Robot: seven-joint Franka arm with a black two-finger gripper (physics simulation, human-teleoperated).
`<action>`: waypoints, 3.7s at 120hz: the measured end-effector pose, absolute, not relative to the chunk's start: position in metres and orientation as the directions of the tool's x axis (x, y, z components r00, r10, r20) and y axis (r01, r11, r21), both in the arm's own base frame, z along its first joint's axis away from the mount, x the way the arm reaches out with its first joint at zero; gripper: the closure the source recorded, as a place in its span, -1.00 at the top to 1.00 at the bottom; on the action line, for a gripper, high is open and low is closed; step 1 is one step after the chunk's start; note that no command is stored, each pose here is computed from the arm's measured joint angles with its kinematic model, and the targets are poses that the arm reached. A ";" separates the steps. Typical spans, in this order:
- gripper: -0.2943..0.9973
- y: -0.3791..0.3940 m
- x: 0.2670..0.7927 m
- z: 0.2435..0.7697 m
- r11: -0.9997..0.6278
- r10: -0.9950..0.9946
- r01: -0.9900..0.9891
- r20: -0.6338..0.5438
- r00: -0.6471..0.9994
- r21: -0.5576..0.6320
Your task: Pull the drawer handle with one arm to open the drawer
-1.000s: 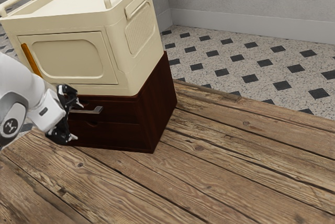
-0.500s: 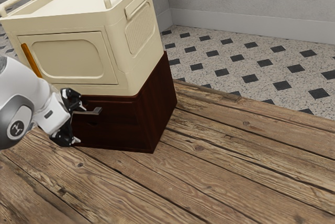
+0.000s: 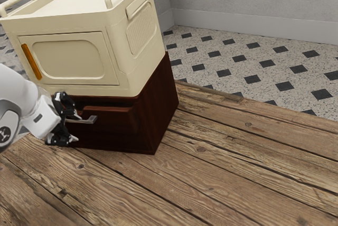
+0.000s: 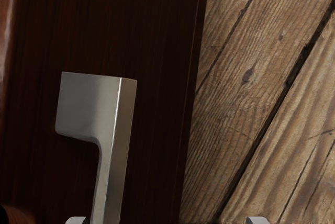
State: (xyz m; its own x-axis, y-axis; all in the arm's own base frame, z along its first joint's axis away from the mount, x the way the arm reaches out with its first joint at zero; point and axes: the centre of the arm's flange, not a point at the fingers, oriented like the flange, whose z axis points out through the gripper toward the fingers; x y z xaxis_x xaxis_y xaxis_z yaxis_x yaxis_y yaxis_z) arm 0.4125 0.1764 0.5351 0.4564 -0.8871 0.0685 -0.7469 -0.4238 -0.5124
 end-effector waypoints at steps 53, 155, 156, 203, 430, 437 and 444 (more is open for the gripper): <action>-0.07 0.162 0.361 0.530 -0.443 -0.880 -0.739 0.090 0.466 -0.508; -0.17 0.145 0.301 0.530 -0.465 -0.866 -0.717 0.099 0.490 -0.519; -0.17 0.146 0.301 0.530 -0.466 -0.866 -0.717 0.098 0.491 -0.518; -0.15 0.145 0.297 0.530 -0.472 -0.862 -0.716 0.098 0.497 -0.515; -0.31 0.113 0.268 0.544 -0.476 -0.856 -0.682 0.113 0.505 -0.555; -0.23 0.113 0.267 0.544 -0.476 -0.856 -0.684 0.113 0.504 -0.554; -0.16 0.113 0.267 0.544 -0.475 -0.857 -0.684 0.112 0.504 -0.553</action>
State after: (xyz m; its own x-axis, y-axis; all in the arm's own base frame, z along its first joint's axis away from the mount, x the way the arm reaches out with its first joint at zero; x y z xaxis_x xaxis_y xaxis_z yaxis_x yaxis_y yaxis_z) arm 0.2672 0.1130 0.5438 0.5035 -0.8566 0.1124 -0.6843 -0.4748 -0.5534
